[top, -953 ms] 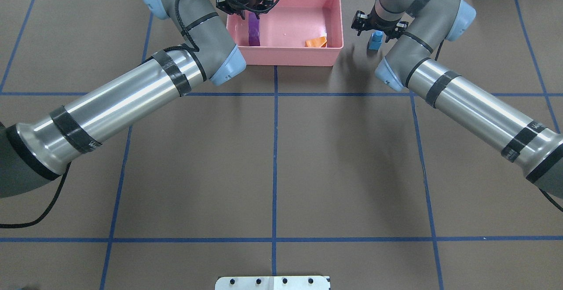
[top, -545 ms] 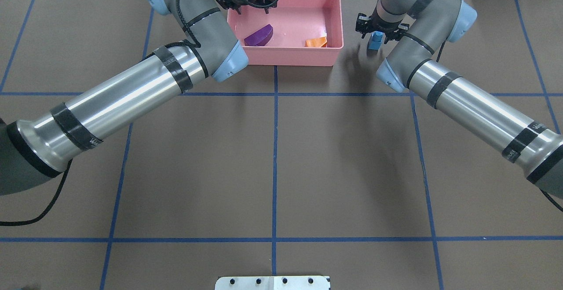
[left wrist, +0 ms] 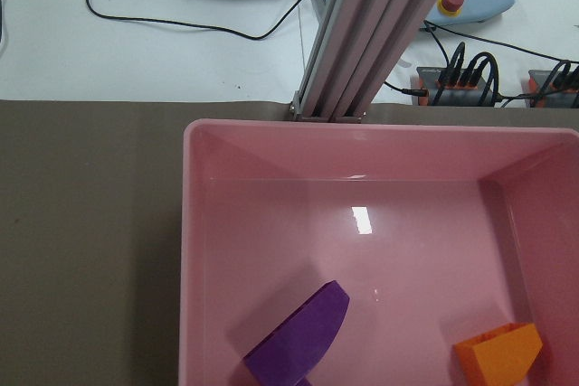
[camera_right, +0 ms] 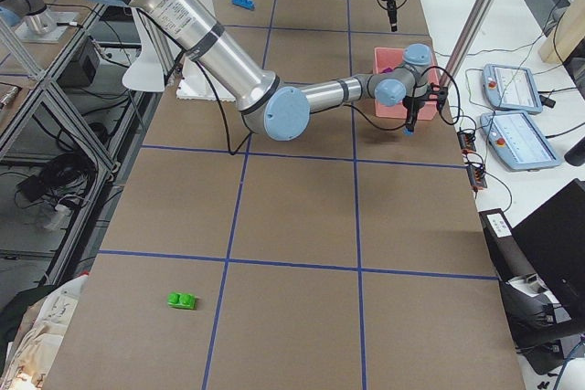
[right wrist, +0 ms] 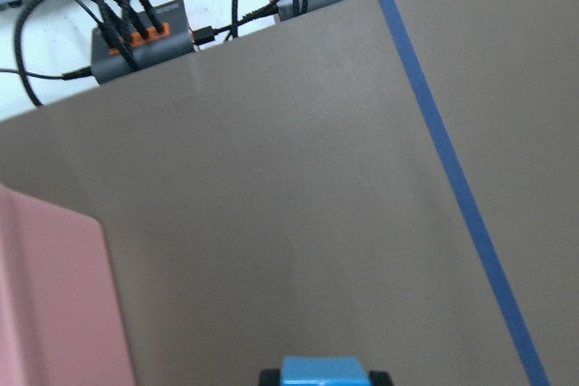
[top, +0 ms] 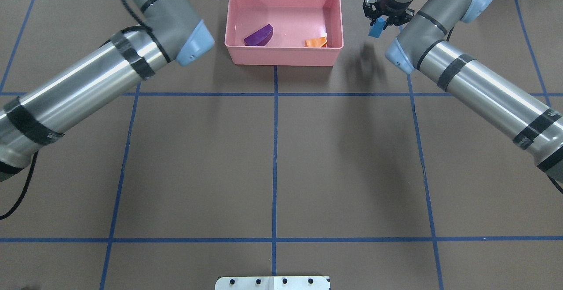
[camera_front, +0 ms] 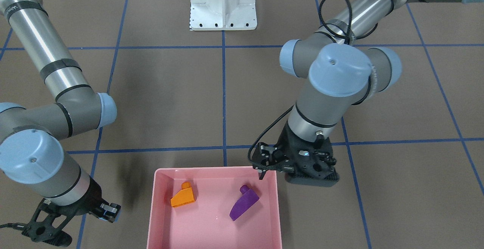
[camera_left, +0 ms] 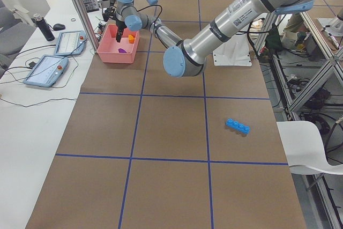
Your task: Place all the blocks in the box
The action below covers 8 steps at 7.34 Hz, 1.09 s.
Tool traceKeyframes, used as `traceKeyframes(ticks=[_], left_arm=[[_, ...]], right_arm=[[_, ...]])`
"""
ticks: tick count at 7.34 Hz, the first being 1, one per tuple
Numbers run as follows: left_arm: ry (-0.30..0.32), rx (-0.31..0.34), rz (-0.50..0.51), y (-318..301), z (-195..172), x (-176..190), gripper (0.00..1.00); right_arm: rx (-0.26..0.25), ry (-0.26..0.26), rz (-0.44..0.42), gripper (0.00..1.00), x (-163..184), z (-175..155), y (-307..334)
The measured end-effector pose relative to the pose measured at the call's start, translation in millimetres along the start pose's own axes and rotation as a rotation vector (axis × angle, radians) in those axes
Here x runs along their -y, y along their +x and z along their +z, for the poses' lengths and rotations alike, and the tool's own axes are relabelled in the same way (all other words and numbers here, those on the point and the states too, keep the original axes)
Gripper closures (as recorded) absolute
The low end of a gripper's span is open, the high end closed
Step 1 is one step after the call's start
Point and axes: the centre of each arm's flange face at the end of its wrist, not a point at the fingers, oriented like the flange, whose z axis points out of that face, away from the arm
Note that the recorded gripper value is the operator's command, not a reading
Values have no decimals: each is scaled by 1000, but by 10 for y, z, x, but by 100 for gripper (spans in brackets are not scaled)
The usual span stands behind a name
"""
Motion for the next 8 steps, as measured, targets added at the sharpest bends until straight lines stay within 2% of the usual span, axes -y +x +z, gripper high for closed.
traceKeyframes(ticks=[2, 3, 5, 6, 7, 8], left_arm=[[-44, -22, 39, -873, -286, -386, 12], [-67, -23, 57, -1253, -374, -617, 12], [-102, -1, 75, -1875, -484, -1135, 12], [-118, 11, 75, -2100, -546, -1399, 12], [-138, 25, 86, -2328, -630, -1714, 12], [-164, 47, 107, -2591, -739, -2072, 7]], right_arm=[[28, -8, 33, 100, 115, -578, -605], [37, -14, 46, 100, 2, -669, -883], [68, -13, 40, 100, -448, -527, -1329], [81, -8, 36, 28, -658, -402, -1459], [84, -7, 26, 2, -844, -269, -1549], [85, -5, 15, 1, -986, -191, -1627]])
